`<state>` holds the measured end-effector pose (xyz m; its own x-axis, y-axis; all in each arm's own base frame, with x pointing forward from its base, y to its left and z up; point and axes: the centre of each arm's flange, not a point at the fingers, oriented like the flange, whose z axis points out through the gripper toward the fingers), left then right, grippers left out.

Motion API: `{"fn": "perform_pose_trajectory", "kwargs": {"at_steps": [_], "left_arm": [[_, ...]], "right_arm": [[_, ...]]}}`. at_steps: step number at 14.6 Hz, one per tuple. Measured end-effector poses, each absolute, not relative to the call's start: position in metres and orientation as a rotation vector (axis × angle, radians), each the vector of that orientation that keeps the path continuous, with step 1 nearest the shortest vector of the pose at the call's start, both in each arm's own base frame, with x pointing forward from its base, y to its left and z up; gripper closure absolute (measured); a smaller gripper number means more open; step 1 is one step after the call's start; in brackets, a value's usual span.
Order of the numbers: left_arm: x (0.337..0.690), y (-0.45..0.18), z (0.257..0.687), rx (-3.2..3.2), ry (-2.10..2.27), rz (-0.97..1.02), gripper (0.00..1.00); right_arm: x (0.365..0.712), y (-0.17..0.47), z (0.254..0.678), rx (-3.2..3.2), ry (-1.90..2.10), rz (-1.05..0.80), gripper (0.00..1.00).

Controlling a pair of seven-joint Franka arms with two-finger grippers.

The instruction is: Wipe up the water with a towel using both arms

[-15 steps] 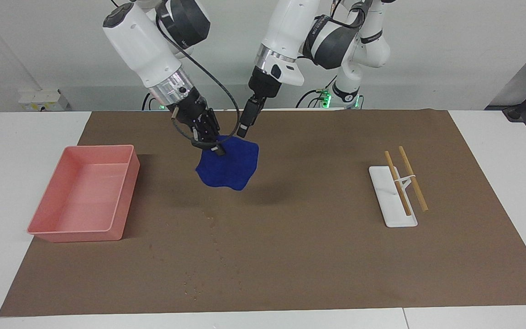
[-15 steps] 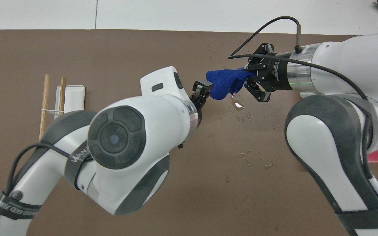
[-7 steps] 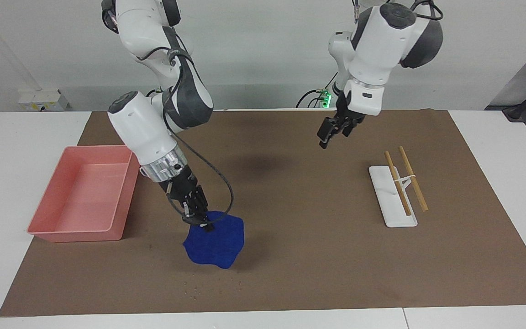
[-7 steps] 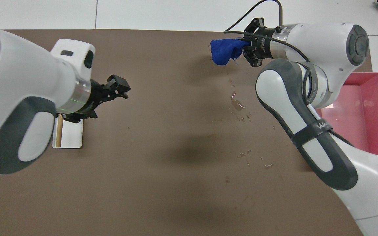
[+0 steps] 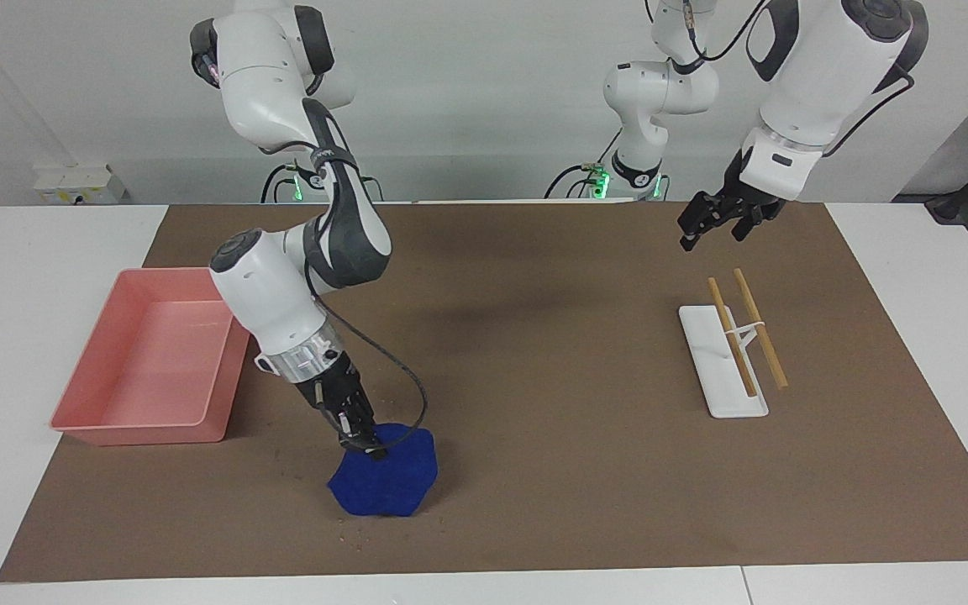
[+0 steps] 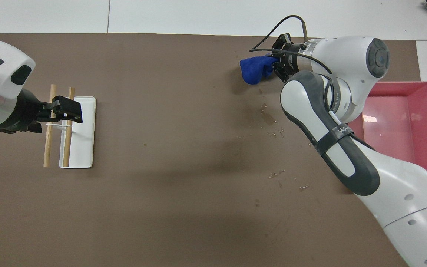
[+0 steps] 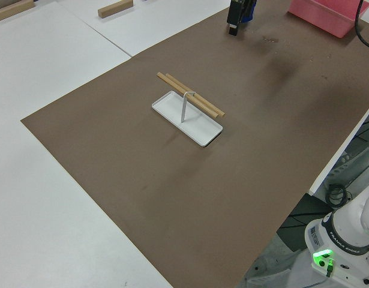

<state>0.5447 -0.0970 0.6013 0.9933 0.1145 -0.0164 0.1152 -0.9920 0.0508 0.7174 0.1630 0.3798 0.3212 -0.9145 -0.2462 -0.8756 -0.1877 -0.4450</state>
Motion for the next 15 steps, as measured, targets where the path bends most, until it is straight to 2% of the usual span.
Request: {"fn": "perform_pose_trajectory", "kwargs": {"at_steps": [4, 8, 11, 15], "left_arm": [[0.55, -0.059, 0.6, 3.155, 0.056, -0.009, 0.0], [0.548, -0.052, 0.597, 3.208, 0.007, -0.033, 0.0], [0.549, -0.04, 0.597, 3.213, -0.025, -0.037, 0.0], [0.548, 0.006, 0.596, 3.211, -0.053, -0.052, 0.0]], "right_arm": [[0.676, 0.168, 0.348, -2.17, 1.616, 0.015, 0.86], [0.648, 0.158, 0.346, -2.286, 1.623, 0.212, 0.86], [0.631, 0.143, 0.335, -2.391, 1.559, 0.276, 0.86], [0.609, 0.119, 0.314, -2.468, 1.495, 0.329, 0.86]]}}
